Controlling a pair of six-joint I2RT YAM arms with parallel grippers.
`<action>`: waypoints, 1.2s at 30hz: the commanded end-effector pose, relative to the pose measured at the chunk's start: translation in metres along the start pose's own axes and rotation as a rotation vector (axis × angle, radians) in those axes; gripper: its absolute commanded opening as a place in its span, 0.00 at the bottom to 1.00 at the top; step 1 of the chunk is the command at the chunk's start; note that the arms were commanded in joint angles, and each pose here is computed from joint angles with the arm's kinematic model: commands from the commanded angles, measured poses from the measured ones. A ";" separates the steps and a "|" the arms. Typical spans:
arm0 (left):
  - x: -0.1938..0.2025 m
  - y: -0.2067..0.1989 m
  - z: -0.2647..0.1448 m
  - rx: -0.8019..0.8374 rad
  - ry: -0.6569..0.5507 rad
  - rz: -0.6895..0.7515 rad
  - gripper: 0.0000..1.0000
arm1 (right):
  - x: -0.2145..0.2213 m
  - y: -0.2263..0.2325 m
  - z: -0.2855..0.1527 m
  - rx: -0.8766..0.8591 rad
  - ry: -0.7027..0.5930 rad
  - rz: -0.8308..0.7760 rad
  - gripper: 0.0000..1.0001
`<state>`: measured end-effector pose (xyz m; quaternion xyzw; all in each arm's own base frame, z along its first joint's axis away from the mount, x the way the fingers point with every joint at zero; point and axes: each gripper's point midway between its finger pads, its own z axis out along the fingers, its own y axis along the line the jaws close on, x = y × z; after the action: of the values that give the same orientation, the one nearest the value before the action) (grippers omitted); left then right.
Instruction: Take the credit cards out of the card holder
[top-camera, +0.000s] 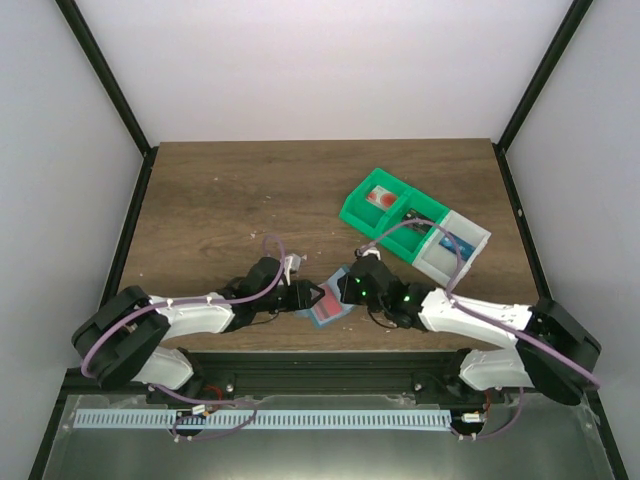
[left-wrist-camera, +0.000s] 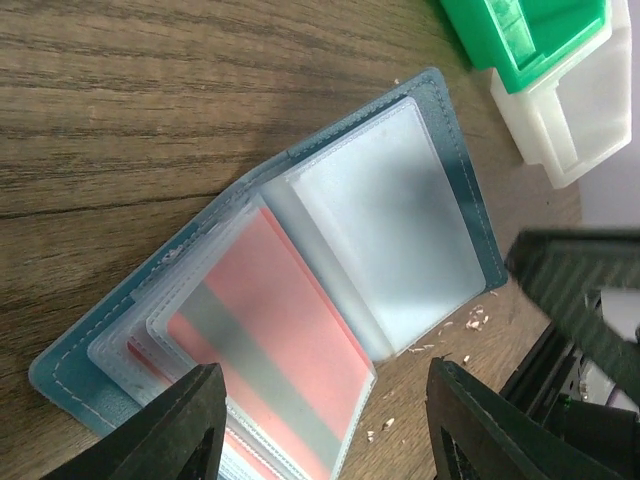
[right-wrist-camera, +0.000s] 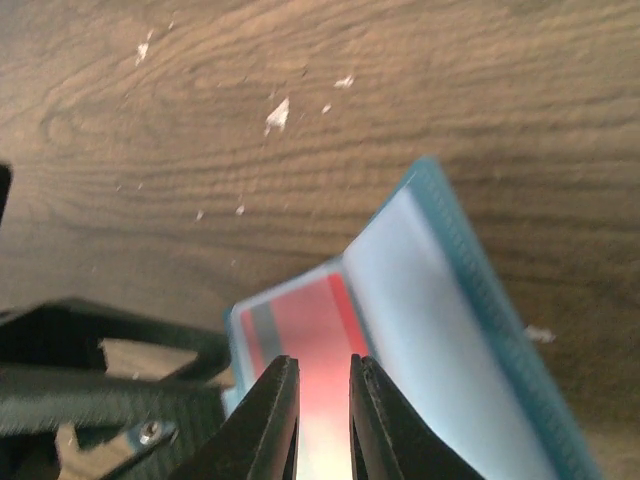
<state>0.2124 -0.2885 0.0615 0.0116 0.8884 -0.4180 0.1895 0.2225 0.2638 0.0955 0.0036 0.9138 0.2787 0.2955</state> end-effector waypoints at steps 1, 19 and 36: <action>-0.008 -0.002 0.001 0.007 -0.032 -0.001 0.57 | -0.023 -0.011 0.008 0.051 -0.051 -0.033 0.17; -0.007 0.007 0.002 -0.024 -0.042 -0.051 0.60 | 0.022 -0.062 0.035 0.139 0.051 -0.008 0.17; -0.014 -0.002 0.008 0.014 -0.049 -0.067 0.60 | 0.027 -0.064 0.034 0.129 0.055 0.004 0.16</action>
<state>0.2199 -0.2870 0.0532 -0.0255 0.8911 -0.4123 0.1878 0.2296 0.2354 0.0286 0.0072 0.9372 0.2210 0.2697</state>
